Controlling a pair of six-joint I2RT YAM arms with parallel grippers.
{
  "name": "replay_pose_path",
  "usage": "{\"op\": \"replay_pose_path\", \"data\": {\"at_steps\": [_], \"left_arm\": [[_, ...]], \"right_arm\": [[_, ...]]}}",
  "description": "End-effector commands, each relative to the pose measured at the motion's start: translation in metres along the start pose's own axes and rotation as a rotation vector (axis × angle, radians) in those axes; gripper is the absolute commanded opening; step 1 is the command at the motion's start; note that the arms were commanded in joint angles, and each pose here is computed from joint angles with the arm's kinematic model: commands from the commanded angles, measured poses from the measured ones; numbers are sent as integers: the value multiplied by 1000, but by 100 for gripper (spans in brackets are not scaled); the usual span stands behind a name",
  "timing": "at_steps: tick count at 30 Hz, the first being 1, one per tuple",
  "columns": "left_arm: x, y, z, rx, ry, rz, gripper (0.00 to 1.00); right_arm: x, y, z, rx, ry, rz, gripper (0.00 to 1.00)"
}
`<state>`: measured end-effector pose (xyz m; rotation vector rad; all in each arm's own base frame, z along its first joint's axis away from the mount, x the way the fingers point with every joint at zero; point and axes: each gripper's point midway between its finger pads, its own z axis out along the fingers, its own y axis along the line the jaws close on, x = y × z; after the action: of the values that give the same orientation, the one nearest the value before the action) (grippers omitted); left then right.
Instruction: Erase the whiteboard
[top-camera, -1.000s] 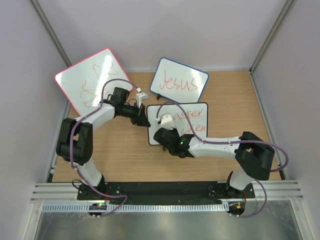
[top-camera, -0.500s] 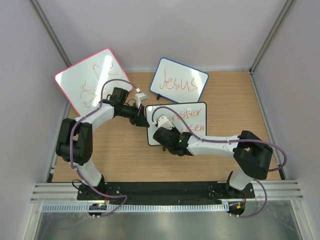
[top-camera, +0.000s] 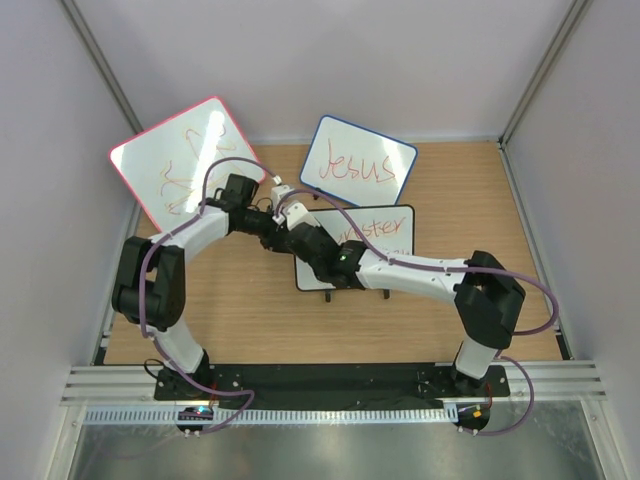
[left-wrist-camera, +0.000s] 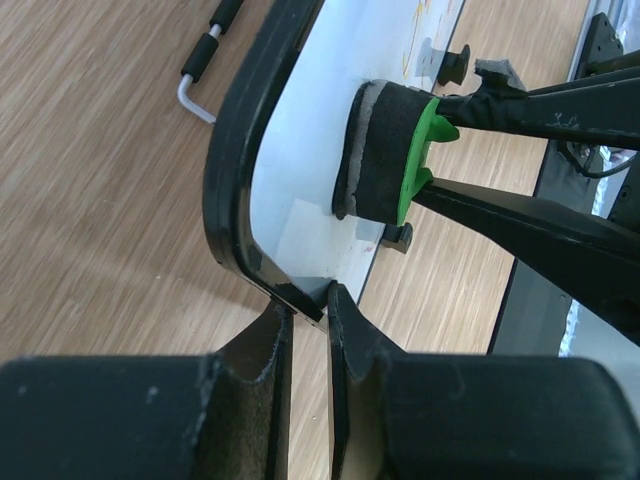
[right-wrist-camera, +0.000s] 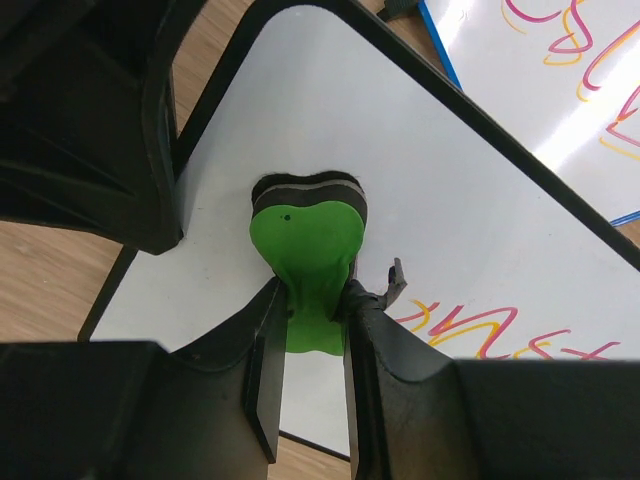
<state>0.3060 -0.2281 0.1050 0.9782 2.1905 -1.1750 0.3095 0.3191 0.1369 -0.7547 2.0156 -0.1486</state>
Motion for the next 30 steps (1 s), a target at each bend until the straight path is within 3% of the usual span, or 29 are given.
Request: {"op": "replay_pose_path", "data": {"at_steps": [1,6,16,23,30], "left_arm": [[-14,11,-5,-87,-8,158,0],[-14,11,-5,-85,-6,156,0],[-14,12,-4,-84,-7,159,0],[-13,12,-3,-79,-3,154,0],[-12,13,-2,-78,-3,154,0]], "right_arm": [[-18,-6,11,13,-38,24,1],[11,-4,9,5,21,32,1],[117,-2,-13,31,271,-58,1],[122,-5,-26,-20,273,-227,1],[115,27,-10,-130,250,-573,1]]}}
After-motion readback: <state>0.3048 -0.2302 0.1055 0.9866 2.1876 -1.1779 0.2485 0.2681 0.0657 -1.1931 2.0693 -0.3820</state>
